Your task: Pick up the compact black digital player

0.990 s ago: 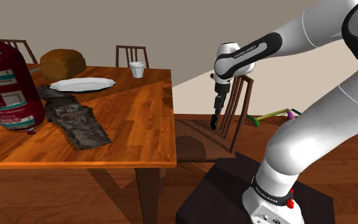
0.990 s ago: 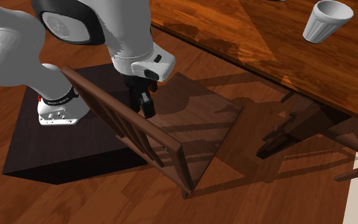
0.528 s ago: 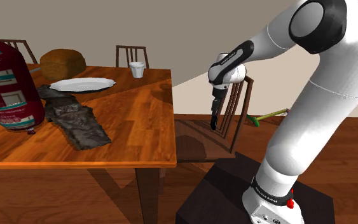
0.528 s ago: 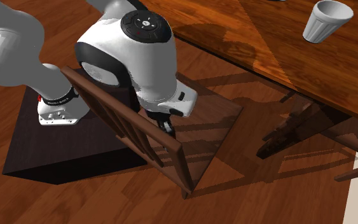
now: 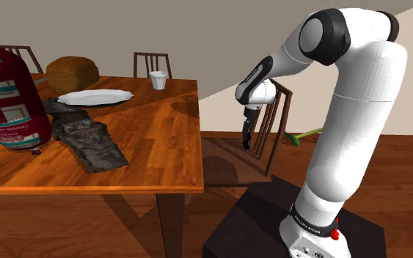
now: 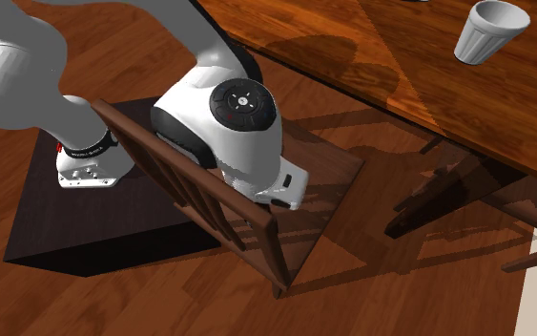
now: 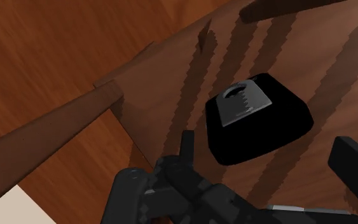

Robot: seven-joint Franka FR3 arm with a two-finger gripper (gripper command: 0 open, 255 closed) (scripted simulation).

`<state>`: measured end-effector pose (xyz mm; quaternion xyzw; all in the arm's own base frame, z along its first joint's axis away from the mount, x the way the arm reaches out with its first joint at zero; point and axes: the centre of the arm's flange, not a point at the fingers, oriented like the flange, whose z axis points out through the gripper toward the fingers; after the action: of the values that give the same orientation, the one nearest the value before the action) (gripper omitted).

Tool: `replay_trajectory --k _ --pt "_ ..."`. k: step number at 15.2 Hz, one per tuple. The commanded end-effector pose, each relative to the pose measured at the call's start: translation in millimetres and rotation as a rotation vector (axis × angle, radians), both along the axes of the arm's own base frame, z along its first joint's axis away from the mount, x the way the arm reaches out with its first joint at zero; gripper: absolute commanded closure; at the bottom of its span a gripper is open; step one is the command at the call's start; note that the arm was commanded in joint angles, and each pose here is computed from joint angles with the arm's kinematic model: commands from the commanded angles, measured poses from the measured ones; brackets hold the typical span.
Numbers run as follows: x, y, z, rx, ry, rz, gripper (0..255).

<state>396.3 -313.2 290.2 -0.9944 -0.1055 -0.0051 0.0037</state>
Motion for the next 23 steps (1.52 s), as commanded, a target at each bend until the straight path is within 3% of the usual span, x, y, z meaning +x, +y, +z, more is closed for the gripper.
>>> replay_trajectory --k 1,4,5,14,23 --pt "-4.5 -3.2 -14.5 0.003 0.008 -0.015 0" --pt "-4.5 -3.2 -22.8 0.003 0.008 -0.015 0" --pt "-3.4 -2.5 -22.9 0.003 0.008 -0.015 255" --pt "-4.5 -3.2 -22.8 0.003 0.008 -0.015 255" --pt "-4.5 -3.2 24.7 0.003 0.008 -0.015 255"
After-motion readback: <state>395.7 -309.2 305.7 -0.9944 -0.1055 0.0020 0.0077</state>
